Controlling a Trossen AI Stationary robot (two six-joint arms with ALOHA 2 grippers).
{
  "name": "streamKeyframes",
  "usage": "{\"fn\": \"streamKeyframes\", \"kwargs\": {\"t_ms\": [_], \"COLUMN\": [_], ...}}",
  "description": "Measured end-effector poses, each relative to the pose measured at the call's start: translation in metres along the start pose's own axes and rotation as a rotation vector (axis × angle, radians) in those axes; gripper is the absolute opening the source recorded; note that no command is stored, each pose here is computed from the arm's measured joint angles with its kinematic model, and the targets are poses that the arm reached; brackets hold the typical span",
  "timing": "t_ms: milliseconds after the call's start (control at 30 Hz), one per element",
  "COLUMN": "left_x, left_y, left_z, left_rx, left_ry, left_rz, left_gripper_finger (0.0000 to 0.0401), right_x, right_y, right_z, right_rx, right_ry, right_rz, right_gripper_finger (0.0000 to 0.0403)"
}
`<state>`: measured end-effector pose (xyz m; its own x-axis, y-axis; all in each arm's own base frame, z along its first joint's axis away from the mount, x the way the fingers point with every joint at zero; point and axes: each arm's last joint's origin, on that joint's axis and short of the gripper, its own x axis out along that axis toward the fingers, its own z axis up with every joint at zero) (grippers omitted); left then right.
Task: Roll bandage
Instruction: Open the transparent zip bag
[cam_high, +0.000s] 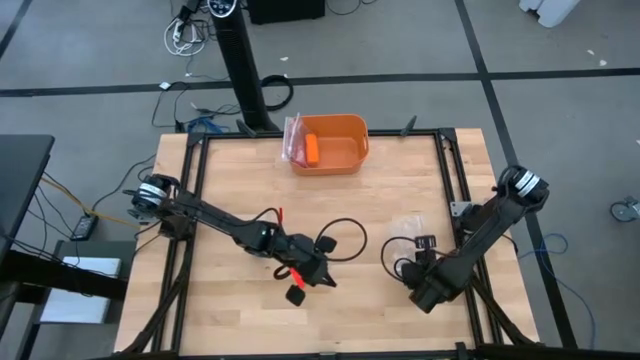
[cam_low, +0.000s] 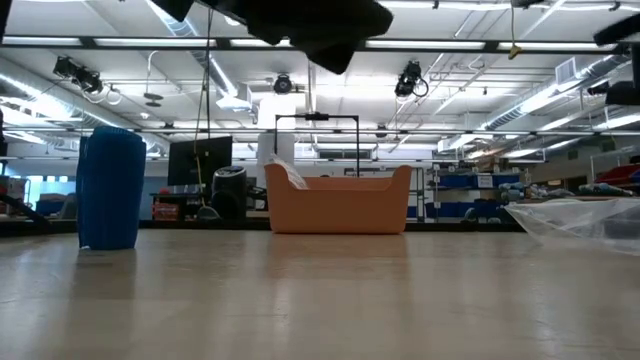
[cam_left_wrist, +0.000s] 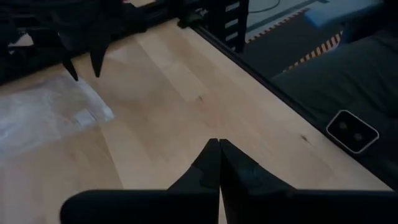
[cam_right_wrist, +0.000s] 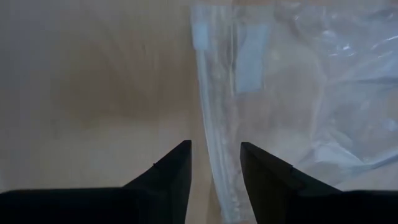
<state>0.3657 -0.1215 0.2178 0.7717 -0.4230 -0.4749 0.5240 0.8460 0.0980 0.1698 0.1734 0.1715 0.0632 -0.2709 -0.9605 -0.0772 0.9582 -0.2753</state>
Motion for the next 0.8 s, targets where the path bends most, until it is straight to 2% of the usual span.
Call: {"fn": "streamKeyframes", "kwargs": {"t_ms": [133,400,500,633,800], "left_x": [0.000,0.000,0.000,0.000,-0.002], "left_y": [-0.001,-0.001,-0.001,-0.001,-0.001], "left_z": [-0.004,-0.004,-0.004,-0.004,-0.003], "left_rx": [-0.002,-0.002,-0.002,-0.002,0.017], "left_ry": [0.014,0.012,0.013,0.014,0.016], "left_rz": [-0.004,-0.003,-0.004,-0.004,0.000], "left_gripper_finger": [0.0004,0.0004,0.0004,0.0004,0.0004], "right_x": [0.012,0.025,0.027,0.028,0.022], "right_y": [0.003,0.006,0.004,0.001,0.002], "right_z": [-0.001,-0.002,-0.003,-0.003,0.002], "right_rx": [-0.007,0.012,0.022,0.022,0.032], "right_ry": [0.035,0.021,0.010,0.012,-0.003], "right_rz": [-0.031,-0.019,-0.052,-0.075,-0.067], "right_gripper_finger": [0.0135,0.0114,0.0085,0.0016,0.0006]}}
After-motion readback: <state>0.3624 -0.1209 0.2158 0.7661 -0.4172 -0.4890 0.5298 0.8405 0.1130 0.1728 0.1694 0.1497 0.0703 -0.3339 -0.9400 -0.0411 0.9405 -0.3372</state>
